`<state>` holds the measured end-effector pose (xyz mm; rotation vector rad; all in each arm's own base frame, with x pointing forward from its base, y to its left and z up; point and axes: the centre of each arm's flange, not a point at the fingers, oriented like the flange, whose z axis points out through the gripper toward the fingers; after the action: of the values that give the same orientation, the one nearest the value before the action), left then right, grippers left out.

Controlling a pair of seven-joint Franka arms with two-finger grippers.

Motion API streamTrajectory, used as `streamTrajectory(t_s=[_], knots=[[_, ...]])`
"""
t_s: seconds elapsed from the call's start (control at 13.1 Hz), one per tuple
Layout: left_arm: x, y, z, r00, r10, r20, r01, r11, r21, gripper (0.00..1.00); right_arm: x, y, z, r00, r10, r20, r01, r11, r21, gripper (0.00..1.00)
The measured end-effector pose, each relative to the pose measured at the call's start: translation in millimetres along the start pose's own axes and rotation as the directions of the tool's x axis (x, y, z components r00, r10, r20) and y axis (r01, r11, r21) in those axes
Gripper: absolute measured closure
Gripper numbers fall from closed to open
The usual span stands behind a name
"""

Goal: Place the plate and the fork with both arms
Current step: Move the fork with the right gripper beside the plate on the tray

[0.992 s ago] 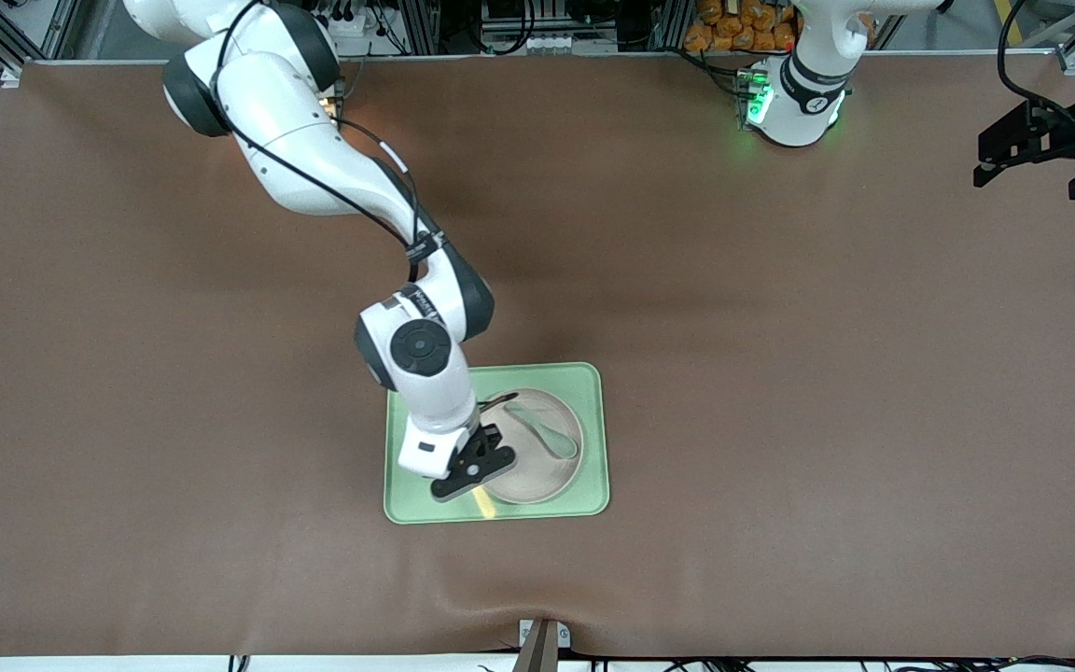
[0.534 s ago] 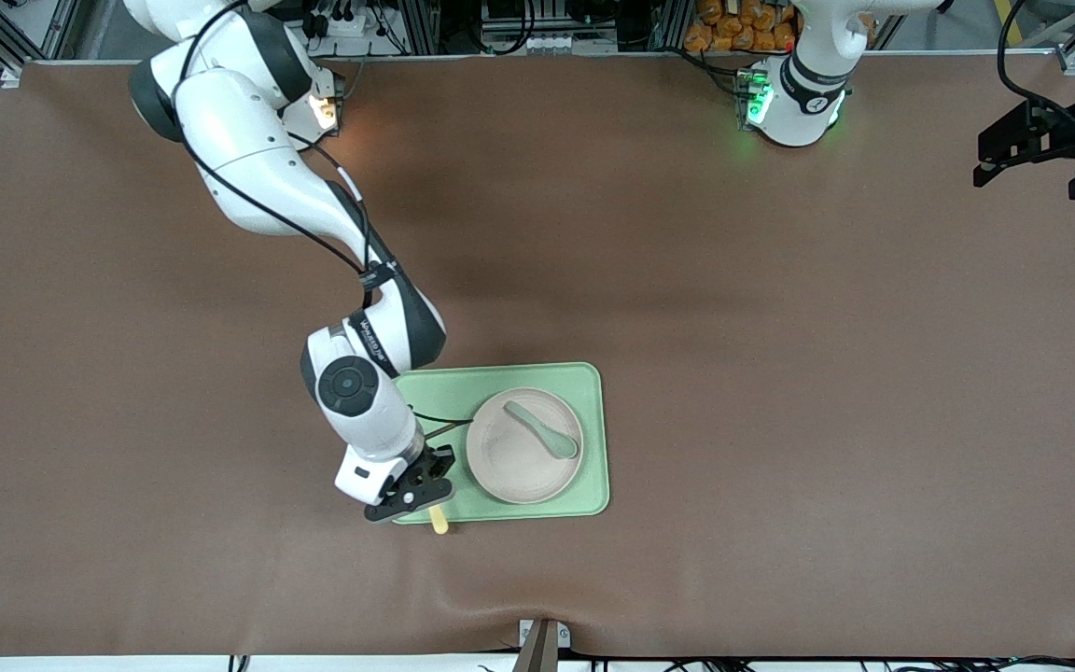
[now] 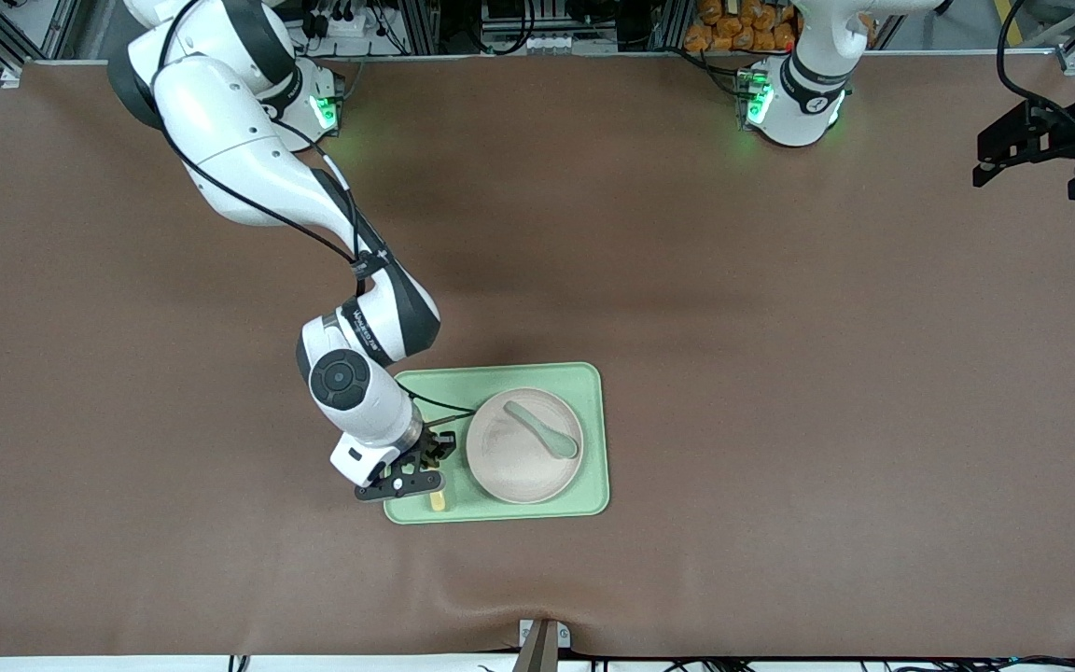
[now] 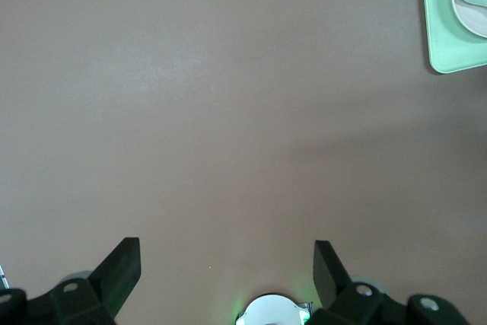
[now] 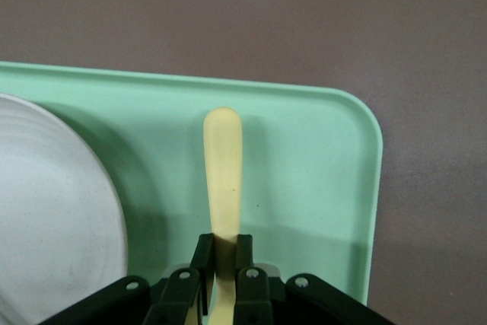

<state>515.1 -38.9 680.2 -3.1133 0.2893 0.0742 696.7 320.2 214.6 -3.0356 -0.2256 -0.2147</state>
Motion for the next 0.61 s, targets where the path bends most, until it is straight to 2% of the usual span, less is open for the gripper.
streamTrajectory(t_s=[0.31,0.46,0.61], knots=[[0,0,0,1.0,0.0,0.0,0.0,1.0,0.0,0.0,-16,3,15,1.0,0.003,-0.023,-0.003,1.0,0.009,0.85],[0,0,0,1.0,0.0,0.0,0.0,1.0,0.0,0.0,-15,5,12,1.0,0.006,-0.031,-0.005,1.0,0.011,0.7],[0,0,0,1.0,0.0,0.0,0.0,1.0,0.0,0.0,-11,6,0,0.999,0.008,-0.033,-0.008,1.0,0.008,0.48]])
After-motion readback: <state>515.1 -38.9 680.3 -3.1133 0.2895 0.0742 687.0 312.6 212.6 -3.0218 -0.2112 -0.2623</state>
